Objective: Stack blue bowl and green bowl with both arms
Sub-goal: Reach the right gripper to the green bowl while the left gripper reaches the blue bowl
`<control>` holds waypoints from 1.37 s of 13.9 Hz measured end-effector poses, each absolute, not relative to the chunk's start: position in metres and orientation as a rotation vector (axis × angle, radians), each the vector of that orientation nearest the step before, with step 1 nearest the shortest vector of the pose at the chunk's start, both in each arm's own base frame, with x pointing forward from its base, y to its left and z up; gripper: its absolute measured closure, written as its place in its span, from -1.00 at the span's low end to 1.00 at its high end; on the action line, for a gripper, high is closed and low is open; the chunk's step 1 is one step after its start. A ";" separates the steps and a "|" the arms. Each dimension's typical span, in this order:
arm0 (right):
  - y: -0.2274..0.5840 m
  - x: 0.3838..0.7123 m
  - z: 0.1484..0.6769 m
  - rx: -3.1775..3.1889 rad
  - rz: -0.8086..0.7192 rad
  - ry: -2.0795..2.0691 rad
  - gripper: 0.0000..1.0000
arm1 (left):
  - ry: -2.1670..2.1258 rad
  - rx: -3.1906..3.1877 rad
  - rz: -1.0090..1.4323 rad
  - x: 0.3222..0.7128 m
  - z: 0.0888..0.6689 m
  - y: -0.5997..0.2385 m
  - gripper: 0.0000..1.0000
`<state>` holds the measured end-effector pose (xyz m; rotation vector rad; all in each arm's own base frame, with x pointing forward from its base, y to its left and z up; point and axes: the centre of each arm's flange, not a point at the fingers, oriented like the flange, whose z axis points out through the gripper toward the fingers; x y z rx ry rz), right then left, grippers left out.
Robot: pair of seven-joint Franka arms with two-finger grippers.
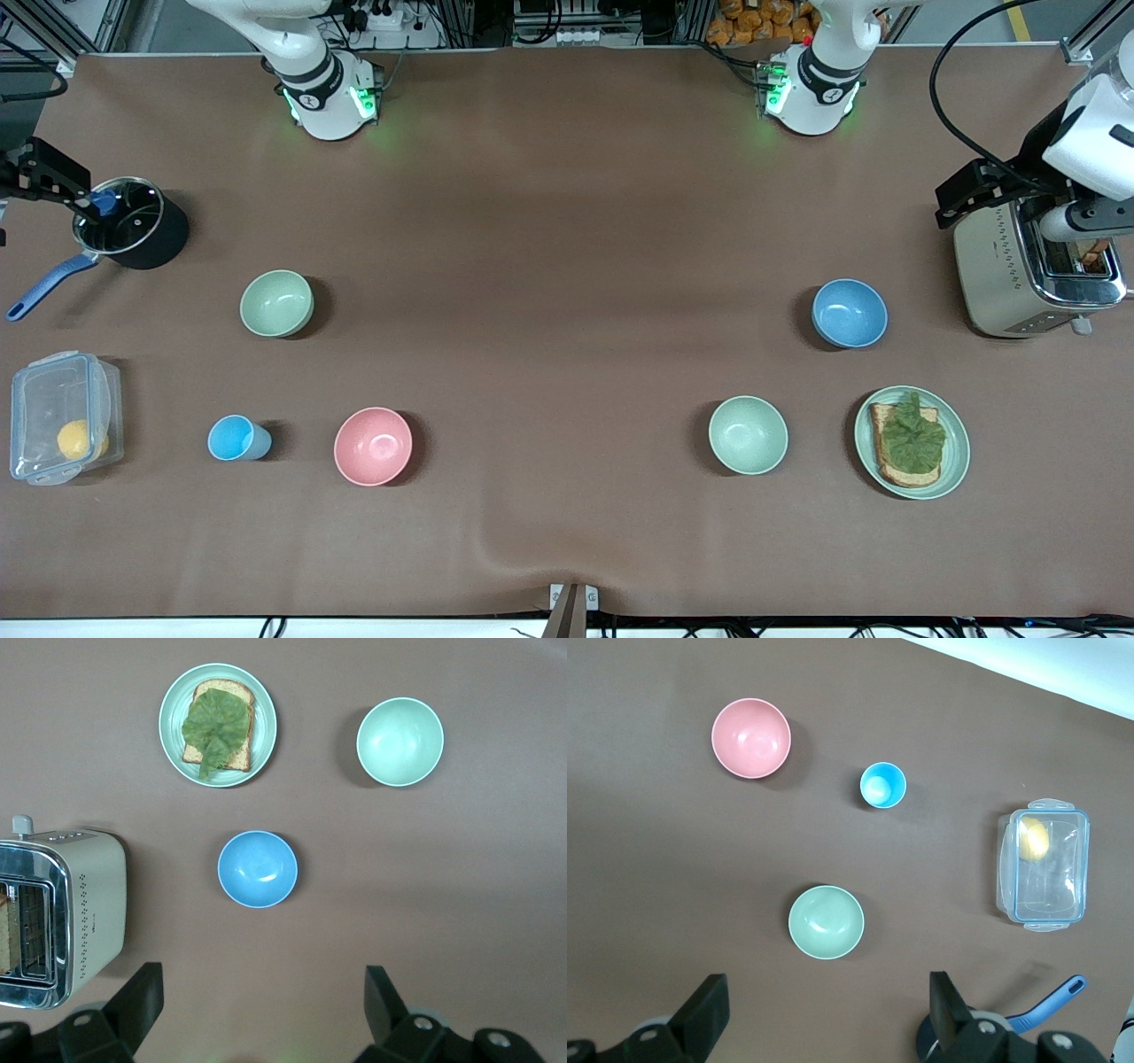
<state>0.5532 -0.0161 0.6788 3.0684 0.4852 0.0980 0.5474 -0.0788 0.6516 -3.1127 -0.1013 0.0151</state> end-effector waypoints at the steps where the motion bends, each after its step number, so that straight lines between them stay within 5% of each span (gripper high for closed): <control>1: -0.016 0.553 0.679 3.068 0.098 0.485 -1.00 | -0.102 -3.113 0.016 0.547 0.651 -0.079 -1.00; 8: -0.016 0.555 0.674 3.071 0.083 0.487 -1.00 | -0.108 -3.111 0.033 0.549 0.646 -0.076 -1.00; 19: -0.043 0.609 0.552 3.062 -0.245 0.482 -1.00 | -0.108 -3.086 0.330 0.577 0.554 -0.072 -1.00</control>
